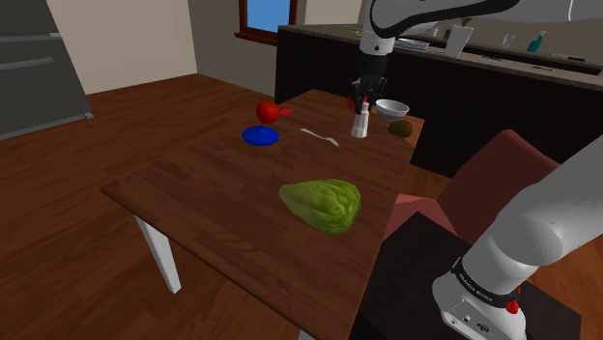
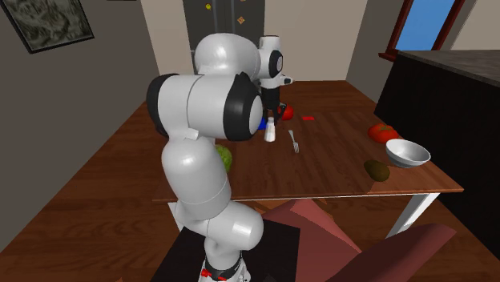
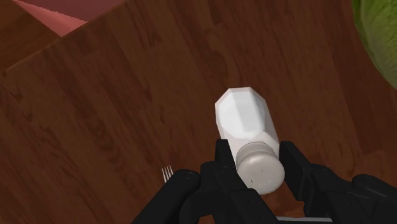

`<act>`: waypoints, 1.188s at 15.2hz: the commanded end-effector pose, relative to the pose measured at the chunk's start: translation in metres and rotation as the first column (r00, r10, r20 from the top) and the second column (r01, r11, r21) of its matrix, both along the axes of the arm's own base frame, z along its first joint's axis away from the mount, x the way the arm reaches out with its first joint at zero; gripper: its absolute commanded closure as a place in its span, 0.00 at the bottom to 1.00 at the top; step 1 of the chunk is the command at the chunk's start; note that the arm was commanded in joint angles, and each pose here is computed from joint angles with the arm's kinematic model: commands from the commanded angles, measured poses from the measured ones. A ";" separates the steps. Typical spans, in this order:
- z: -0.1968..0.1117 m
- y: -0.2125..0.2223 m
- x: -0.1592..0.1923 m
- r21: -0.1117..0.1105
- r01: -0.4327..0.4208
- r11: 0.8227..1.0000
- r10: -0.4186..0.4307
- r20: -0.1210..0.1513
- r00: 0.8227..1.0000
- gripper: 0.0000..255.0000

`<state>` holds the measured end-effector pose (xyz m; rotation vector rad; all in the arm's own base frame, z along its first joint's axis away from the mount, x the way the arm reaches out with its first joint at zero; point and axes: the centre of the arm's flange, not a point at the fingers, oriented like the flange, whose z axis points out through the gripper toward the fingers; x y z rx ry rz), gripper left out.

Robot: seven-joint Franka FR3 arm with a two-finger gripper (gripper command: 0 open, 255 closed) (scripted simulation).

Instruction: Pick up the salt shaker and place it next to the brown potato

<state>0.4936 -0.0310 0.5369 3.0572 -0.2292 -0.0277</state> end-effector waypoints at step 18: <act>0.007 -0.223 0.021 0.000 0.000 1.000 0.000 0.000 1.000 1.00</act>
